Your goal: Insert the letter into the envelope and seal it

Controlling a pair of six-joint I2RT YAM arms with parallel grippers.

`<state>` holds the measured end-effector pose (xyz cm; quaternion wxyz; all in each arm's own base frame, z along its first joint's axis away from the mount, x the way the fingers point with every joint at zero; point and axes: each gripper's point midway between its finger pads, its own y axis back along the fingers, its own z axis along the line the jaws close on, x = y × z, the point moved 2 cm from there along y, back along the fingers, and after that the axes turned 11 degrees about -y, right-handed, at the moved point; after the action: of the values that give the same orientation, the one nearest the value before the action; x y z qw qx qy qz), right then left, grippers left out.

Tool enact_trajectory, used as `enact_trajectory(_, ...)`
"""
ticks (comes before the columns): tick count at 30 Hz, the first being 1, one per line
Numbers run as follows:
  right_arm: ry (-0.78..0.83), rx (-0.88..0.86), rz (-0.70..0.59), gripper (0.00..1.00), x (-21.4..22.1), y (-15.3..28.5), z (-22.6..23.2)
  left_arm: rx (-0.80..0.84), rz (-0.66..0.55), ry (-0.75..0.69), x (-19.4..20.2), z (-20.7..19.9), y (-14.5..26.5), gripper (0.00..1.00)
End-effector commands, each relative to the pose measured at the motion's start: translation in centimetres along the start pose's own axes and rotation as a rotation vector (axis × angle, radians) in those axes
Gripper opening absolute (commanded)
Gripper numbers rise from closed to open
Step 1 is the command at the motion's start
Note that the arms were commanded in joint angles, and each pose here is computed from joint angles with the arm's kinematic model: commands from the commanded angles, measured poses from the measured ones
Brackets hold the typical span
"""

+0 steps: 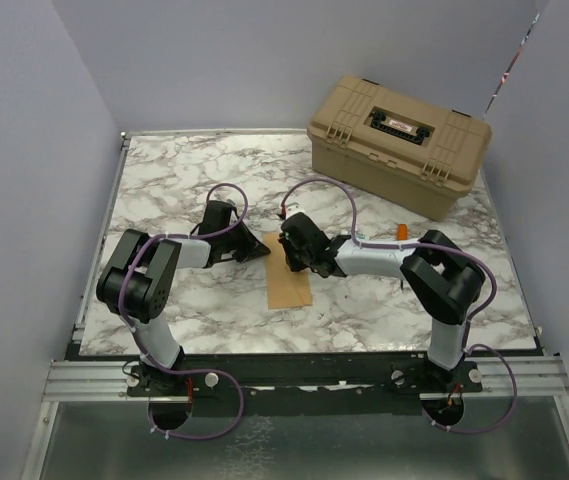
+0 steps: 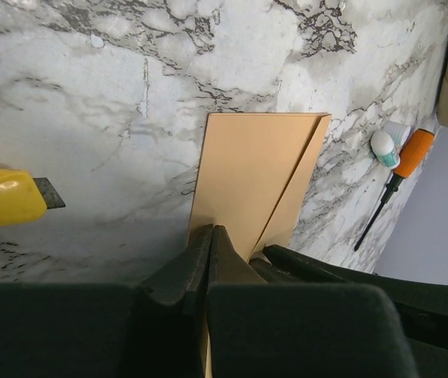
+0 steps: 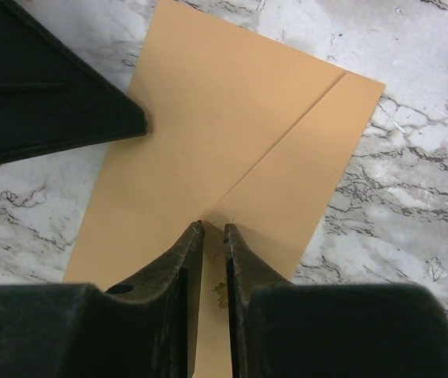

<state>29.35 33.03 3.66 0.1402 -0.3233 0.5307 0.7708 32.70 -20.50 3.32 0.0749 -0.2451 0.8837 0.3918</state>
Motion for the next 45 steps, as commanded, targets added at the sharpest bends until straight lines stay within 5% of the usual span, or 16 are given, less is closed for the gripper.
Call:
enact_trajectory(1, 0.095, 0.041, 0.191, 0.21, 5.9, 0.1, -2.3, -0.229, 0.11, 0.048, 4.0, 5.9, -0.5, 0.0)
enact_trajectory(45, 0.209, 0.09, 0.427, 0.31, 13.5, 4.9, -2.4, -0.262, 0.116, 0.061, 4.1, 6.8, -0.4, 0.0)
